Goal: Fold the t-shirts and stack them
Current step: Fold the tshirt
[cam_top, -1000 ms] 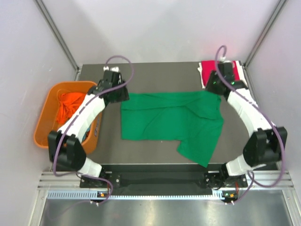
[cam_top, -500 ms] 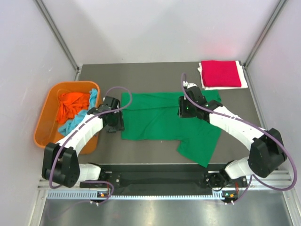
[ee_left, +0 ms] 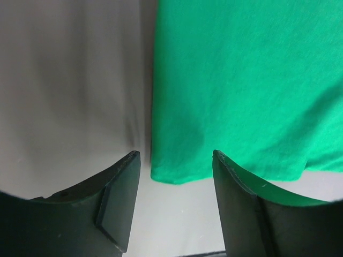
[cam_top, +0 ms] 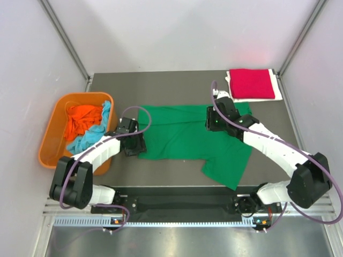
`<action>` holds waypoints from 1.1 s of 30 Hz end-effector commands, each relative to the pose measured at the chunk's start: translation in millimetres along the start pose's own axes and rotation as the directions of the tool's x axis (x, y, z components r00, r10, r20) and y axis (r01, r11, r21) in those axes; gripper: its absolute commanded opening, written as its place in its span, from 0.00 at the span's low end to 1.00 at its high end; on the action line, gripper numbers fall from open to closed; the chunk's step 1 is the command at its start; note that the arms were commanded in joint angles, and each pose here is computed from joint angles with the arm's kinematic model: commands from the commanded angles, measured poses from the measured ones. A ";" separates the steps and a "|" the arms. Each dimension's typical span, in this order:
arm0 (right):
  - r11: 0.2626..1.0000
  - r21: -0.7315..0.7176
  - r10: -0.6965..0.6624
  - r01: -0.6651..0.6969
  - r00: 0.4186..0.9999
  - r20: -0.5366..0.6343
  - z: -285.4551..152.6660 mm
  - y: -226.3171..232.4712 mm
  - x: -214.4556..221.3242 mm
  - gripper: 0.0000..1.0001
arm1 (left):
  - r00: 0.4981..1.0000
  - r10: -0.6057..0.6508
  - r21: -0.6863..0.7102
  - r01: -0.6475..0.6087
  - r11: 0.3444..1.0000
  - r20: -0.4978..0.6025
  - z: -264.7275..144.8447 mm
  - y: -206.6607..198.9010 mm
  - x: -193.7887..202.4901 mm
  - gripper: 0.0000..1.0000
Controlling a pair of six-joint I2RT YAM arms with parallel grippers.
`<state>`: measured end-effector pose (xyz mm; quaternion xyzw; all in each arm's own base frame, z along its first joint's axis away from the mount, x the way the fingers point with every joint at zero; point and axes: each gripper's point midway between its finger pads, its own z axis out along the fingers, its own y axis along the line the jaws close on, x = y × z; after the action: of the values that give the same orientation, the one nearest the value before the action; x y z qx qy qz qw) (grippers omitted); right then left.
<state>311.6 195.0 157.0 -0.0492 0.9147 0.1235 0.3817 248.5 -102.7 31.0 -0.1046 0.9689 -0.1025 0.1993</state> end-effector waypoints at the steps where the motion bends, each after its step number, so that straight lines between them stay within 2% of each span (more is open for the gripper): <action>1: 1.000 0.010 -0.004 0.004 0.998 0.056 -13.4 -2.9 -10.5 0.37 | 0.997 -0.006 0.035 0.004 0.999 0.072 7.2 -8.0 -17.4 0.61; 5: 1.000 0.010 0.012 -0.013 0.998 0.062 -15.4 -2.6 -12.0 0.37 | 0.997 -0.016 0.112 0.008 0.994 0.071 9.6 -20.7 -14.8 0.56; 13: 1.000 0.003 0.026 -0.026 0.997 0.077 -20.9 -1.4 -17.6 0.37 | 0.991 -0.036 0.214 0.008 0.977 0.128 -10.3 -46.9 -38.3 0.50; 18: 0.999 -0.007 0.038 -0.037 0.996 0.084 -22.9 -0.4 -18.5 0.37 | 0.972 -0.010 0.380 -0.082 0.921 0.233 -53.4 -105.8 -77.1 0.50; 20: 0.999 -0.016 0.044 -0.043 0.995 0.087 -23.1 1.8 -18.9 0.37 | 0.968 0.019 0.422 -0.127 0.898 0.250 -63.0 -125.4 -85.6 0.51; 21: 0.999 -0.025 0.048 -0.046 0.995 0.086 -23.2 3.5 -19.1 0.37 | 0.974 0.030 0.434 -0.128 0.892 0.224 -58.9 -128.4 -82.6 0.52; 23: 0.998 -0.030 0.048 -0.046 0.995 0.087 -24.8 4.7 -20.5 0.38 | 0.974 0.058 0.415 -0.147 0.898 0.221 -57.6 -125.8 -82.2 0.52; 26: 0.999 -0.030 0.040 -0.037 0.995 0.088 -29.4 3.7 -21.0 0.37 | 0.971 0.087 0.298 -0.152 0.942 0.223 -54.4 -99.8 -76.4 0.52; 28: 0.999 -0.030 0.034 -0.031 0.995 0.090 -31.0 3.1 -20.8 0.38 | 0.976 0.081 0.142 -0.111 0.984 0.204 -53.7 -67.4 -71.3 0.50; 31: 0.999 -0.037 0.037 -0.033 0.994 0.099 -34.5 3.3 -22.8 0.38 | 0.986 0.047 -0.051 -0.039 0.998 0.161 -59.3 -26.2 -57.5 0.45; 33: 0.998 -0.047 0.038 -0.033 0.995 0.096 -34.7 5.5 -22.3 0.38 | 0.987 0.011 -0.067 0.000 0.998 0.162 -63.1 -19.8 -51.6 0.44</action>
<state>304.1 188.6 180.5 -0.0327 0.9036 0.1370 0.4045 288.2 -131.5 102.3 -0.0807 0.9505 -0.1291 0.2710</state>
